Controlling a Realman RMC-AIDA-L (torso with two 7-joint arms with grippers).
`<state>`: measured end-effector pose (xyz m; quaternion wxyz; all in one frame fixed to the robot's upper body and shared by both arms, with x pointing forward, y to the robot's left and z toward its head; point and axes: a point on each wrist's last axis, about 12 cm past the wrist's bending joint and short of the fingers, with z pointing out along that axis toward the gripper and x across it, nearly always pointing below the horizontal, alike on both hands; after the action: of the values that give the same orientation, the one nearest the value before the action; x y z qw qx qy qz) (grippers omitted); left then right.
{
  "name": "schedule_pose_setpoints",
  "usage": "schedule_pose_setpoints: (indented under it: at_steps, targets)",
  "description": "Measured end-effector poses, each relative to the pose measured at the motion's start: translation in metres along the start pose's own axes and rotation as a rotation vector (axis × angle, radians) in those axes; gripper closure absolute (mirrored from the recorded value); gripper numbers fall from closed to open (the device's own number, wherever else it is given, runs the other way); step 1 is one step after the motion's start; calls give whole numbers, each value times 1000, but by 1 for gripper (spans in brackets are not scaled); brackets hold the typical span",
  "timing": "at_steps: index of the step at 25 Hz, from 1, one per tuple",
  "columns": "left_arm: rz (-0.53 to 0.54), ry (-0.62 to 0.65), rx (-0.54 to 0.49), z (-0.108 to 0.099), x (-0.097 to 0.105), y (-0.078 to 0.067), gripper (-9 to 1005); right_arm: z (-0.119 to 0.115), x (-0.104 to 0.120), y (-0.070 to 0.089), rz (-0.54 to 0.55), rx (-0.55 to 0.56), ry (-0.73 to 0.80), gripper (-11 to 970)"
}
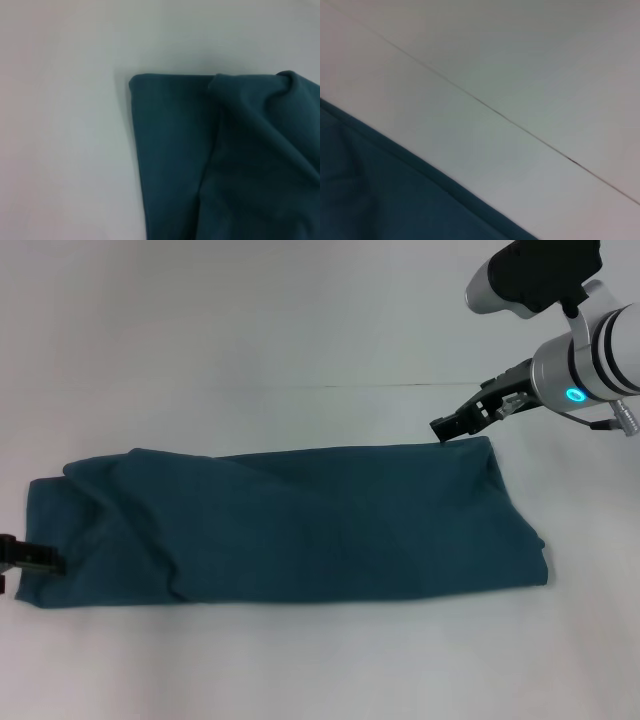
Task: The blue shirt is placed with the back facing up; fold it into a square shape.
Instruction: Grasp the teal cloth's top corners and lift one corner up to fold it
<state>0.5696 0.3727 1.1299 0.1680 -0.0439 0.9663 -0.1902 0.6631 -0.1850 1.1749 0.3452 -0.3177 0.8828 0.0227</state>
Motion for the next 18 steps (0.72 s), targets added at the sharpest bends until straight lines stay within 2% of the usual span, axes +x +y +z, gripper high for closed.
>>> schedule_pose_setpoints:
  at_steps: [6, 18]
  targets:
    - [-16, 7, -8, 13, 5, 4, 64, 1, -1, 3, -13, -2, 2, 34]
    - [-28, 6, -22, 26, 8, 7, 63, 2, -1, 5, -15, -5, 7, 35]
